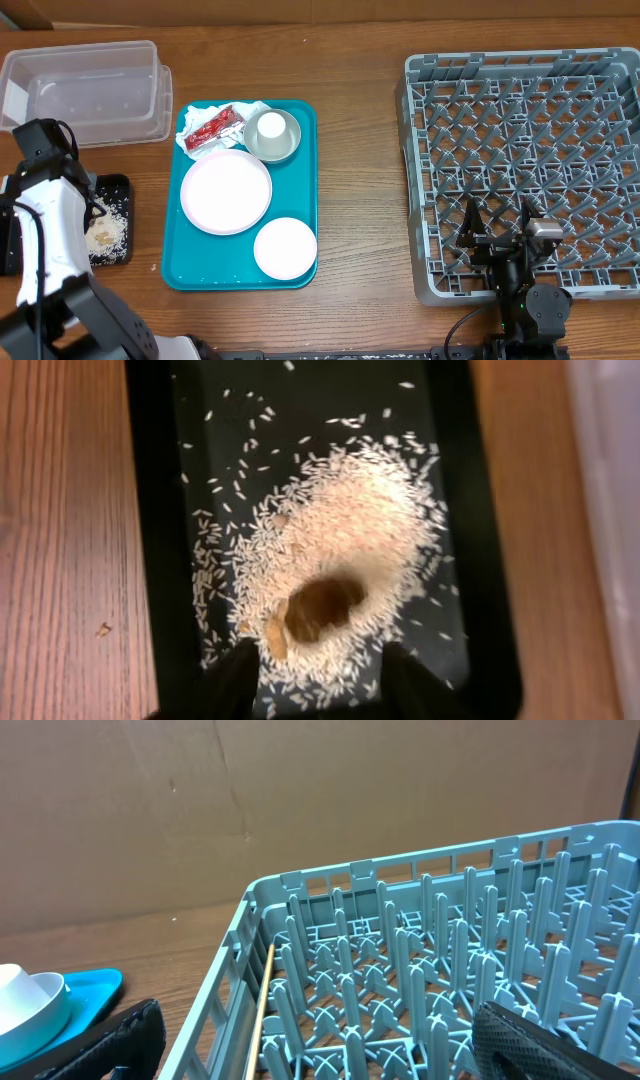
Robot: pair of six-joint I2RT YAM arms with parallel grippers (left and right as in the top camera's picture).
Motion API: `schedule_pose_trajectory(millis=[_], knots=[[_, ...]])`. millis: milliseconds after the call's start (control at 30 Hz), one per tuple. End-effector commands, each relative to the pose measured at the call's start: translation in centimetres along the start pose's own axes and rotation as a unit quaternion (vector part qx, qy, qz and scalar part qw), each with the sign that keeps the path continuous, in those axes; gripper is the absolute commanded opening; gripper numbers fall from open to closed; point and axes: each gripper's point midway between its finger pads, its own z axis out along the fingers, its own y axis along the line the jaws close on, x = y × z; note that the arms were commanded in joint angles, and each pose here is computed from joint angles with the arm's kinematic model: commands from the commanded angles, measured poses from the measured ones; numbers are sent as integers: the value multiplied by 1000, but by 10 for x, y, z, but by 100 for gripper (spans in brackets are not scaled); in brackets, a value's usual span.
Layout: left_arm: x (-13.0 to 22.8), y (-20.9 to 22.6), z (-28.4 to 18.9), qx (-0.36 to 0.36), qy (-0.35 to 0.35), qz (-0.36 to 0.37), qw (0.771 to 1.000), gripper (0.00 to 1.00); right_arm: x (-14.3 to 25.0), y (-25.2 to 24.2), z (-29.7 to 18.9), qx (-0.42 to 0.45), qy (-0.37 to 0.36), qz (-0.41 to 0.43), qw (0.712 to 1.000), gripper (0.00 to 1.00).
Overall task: Sort waste into correct bins and load items into the dishwasher
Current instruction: 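Reach the left gripper to the red wrapper on the napkin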
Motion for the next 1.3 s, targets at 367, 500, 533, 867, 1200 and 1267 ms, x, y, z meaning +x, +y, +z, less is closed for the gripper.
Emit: schedule_pose_trajectory(millis=[367,500,533,867,1200,1267], knots=[[15,-30,-7,63,57,67,994,72,1,-3,0,7,-4,-3,1000,100],[48,-104,-72,295,118,207,925,70,1,-3,0,7,-4,-3,1000,100],[61,-122,-94,358,127,246,892,75,1,-3,0,7,-4,-3,1000,100],[171,-191,-171,453,28,446,771,97,1,-3,0,6,-4,-3,1000,100],[201,-211,-111,333,-47,430,838,100,1,-3,0,7,-4,-3,1000,100],[203,-209,-96,318,-36,425,846,99,1,-3,0,7,-4,-3,1000,100]])
